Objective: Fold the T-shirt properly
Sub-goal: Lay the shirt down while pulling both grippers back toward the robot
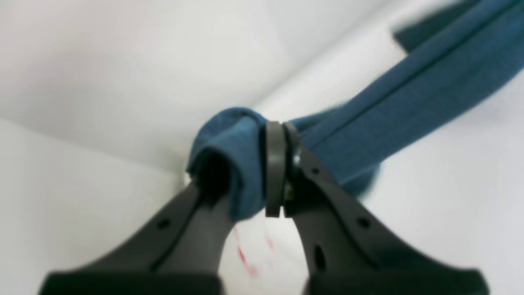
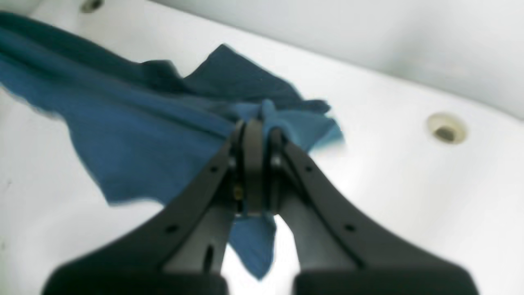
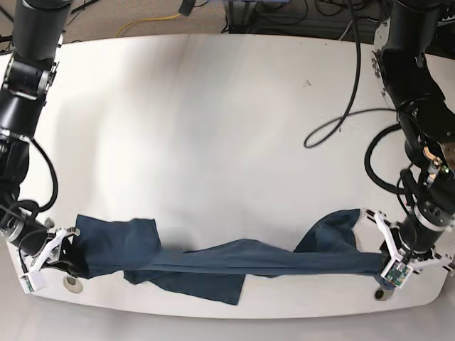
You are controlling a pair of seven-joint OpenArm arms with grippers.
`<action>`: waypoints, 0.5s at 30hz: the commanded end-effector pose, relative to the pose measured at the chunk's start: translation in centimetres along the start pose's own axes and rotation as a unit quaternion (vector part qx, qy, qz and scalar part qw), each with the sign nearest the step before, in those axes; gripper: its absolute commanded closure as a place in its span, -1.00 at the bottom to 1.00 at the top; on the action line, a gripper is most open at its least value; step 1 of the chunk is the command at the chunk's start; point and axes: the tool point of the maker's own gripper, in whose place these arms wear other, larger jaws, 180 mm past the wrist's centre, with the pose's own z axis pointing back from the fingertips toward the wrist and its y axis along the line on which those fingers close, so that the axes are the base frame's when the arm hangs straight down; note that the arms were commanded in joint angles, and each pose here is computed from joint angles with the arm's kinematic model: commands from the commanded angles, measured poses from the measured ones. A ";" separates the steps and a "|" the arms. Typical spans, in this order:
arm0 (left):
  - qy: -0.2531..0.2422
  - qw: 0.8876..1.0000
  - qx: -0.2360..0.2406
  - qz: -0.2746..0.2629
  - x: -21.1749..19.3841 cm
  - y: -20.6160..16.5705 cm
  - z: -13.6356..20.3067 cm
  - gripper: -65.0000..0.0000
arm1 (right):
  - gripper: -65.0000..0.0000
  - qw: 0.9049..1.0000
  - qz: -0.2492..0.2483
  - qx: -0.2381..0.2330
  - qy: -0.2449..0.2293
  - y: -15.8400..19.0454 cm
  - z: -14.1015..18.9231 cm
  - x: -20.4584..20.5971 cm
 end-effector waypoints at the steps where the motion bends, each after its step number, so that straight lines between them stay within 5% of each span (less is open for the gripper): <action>1: -0.006 1.000 0.000 0.004 -0.3 -1.0 0.6 1.00 | 1.00 1.000 -0.002 -0.019 -0.014 -0.6 1.8 -0.7; 7: 0.056 0.996 -0.059 0.018 -5.8 -6.5 1.2 1.00 | 1.00 0.999 -0.042 -0.027 0.022 0.2 3.3 -7.3; 15: 0.151 0.976 -0.140 0.067 -13.6 -14.6 4.3 1.00 | 1.00 0.994 -0.099 -0.015 0.045 2.9 5.1 -13.5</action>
